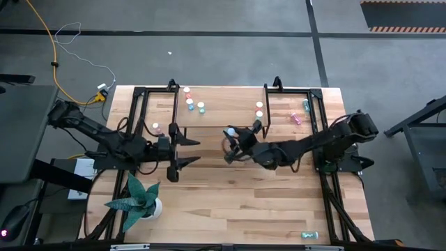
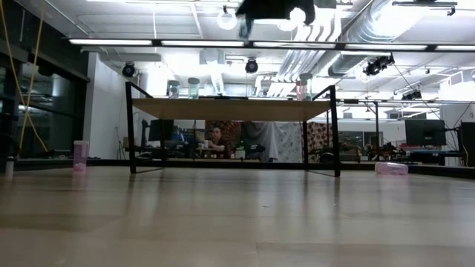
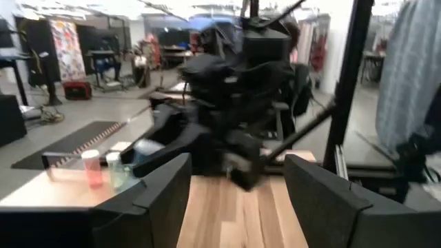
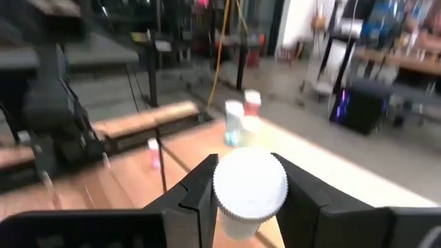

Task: Pick and place medicine bottles onto shelf by color
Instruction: Put the blue pill bottle on the shelf, then put the green pill bottle on the shelf

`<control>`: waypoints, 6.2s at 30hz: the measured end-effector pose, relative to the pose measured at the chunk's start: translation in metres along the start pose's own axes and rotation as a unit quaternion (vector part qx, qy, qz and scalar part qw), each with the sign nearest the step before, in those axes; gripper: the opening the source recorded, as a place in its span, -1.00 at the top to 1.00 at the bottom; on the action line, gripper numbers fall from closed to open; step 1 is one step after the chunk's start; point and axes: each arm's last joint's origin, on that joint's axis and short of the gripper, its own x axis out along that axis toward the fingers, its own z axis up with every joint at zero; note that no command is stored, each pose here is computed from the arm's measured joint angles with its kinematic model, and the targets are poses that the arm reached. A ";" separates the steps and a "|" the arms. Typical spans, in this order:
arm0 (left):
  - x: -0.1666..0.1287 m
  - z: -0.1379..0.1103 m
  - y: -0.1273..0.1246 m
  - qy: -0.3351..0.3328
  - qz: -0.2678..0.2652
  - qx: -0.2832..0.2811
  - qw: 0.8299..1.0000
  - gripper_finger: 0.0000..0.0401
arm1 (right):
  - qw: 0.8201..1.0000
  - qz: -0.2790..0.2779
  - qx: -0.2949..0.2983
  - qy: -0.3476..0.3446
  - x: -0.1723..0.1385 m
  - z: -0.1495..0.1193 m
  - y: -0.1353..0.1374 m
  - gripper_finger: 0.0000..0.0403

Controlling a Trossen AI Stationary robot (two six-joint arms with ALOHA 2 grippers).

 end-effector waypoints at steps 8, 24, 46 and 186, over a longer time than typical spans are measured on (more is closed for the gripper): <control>0.000 -0.019 -0.014 0.053 -0.034 0.038 0.997 -0.09 | 0.996 0.006 0.042 0.073 0.028 -0.014 -0.025 0.51; -0.065 -0.107 0.028 -0.087 0.014 -0.063 0.994 -0.08 | 0.992 -0.028 0.043 0.117 0.039 -0.024 -0.041 0.53; -0.069 -0.102 0.029 -0.104 0.002 -0.076 0.992 -0.08 | 0.957 -0.151 0.102 0.226 0.054 -0.020 -0.083 0.53; -0.068 -0.112 0.025 -0.055 -0.054 -0.108 0.991 -0.08 | 0.663 0.171 -0.203 0.700 -0.302 -0.172 0.075 -0.11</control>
